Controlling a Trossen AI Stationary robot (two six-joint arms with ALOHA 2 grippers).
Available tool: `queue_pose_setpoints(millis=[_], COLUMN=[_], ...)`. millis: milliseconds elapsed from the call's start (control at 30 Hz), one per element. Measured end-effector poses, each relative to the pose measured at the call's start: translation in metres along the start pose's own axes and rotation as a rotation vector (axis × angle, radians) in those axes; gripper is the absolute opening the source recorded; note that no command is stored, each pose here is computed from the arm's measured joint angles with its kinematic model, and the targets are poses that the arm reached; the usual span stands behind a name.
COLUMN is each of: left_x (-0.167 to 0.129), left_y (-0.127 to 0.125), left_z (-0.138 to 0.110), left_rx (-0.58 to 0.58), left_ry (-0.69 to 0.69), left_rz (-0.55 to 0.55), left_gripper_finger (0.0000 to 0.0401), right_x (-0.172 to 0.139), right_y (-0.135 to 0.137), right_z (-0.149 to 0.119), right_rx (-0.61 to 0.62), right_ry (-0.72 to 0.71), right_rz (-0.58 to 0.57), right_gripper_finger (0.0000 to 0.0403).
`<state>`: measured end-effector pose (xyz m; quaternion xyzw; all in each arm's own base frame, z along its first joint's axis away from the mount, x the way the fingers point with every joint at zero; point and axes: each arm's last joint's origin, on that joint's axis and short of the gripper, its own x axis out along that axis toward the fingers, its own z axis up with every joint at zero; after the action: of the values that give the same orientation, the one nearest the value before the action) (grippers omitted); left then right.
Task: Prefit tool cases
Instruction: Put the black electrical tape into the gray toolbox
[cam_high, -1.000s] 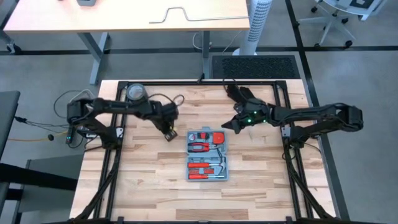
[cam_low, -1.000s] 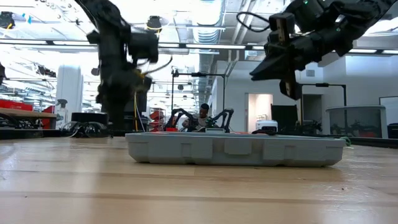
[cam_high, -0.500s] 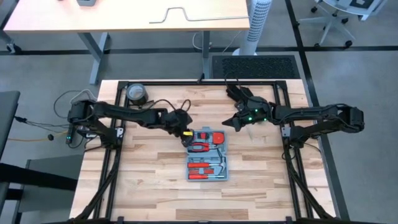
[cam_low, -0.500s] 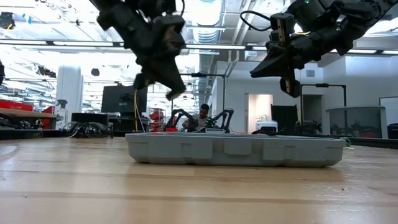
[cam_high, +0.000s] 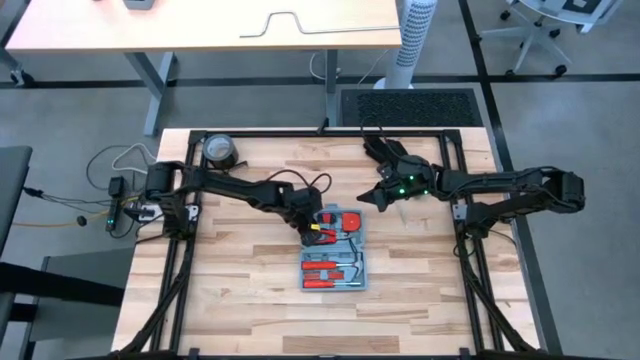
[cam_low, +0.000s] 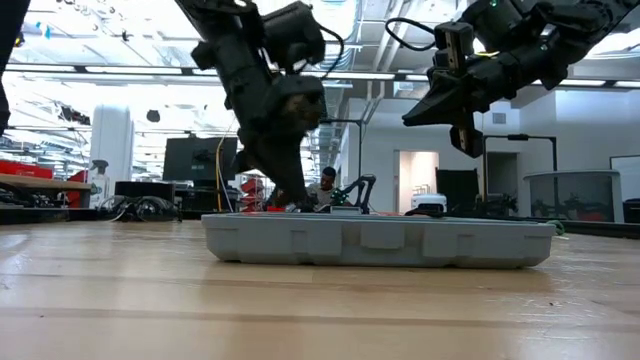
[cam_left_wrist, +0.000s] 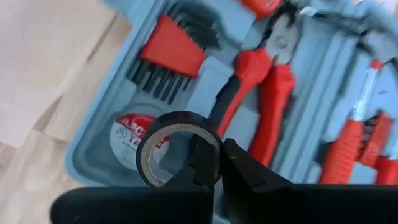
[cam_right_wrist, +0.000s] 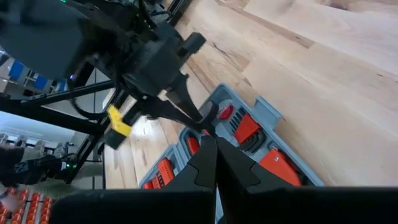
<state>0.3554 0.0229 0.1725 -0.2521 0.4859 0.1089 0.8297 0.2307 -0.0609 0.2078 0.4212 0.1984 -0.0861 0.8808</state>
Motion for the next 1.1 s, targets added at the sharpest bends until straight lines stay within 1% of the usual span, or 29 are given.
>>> queue_pose_setpoints(millis=[100, 267, 467, 633, 900, 1100], left_x=[0.007, 0.006, 0.002, 0.003, 0.004, 0.004], left_y=[0.002, 0.002, 0.010, 0.016, 0.016, 0.015], left_z=[-0.001, -0.001, 0.005, 0.006, 0.006, 0.006], left_rx=[-0.003, 0.004, 0.006, -0.006, 0.015, 0.026], left_ry=[0.021, 0.014, 0.015, 0.043, 0.051, 0.054], left_rz=[0.008, 0.034, 0.067, 0.029, 0.017, 0.002], left_gripper_finger=[0.0004, 0.0003, 0.0006, 0.0011, 0.0015, 0.0037], right_x=[0.000, 0.000, 0.000, 0.000, 0.000, 0.000], right_y=[0.000, 0.000, 0.000, 0.000, 0.000, 0.000], right_z=[0.000, 0.000, 0.000, 0.000, 0.000, 0.000], right_rx=[-0.001, -0.001, -0.002, -0.004, -0.003, -0.003], right_ry=[-0.001, 0.001, 0.001, 0.002, 0.002, 0.002], right_rz=[0.001, 0.001, 0.000, -0.001, 0.000, 0.000], right_gripper_finger=[0.0012, 0.0012, 0.0012, 0.0012, 0.0012, 0.0012])
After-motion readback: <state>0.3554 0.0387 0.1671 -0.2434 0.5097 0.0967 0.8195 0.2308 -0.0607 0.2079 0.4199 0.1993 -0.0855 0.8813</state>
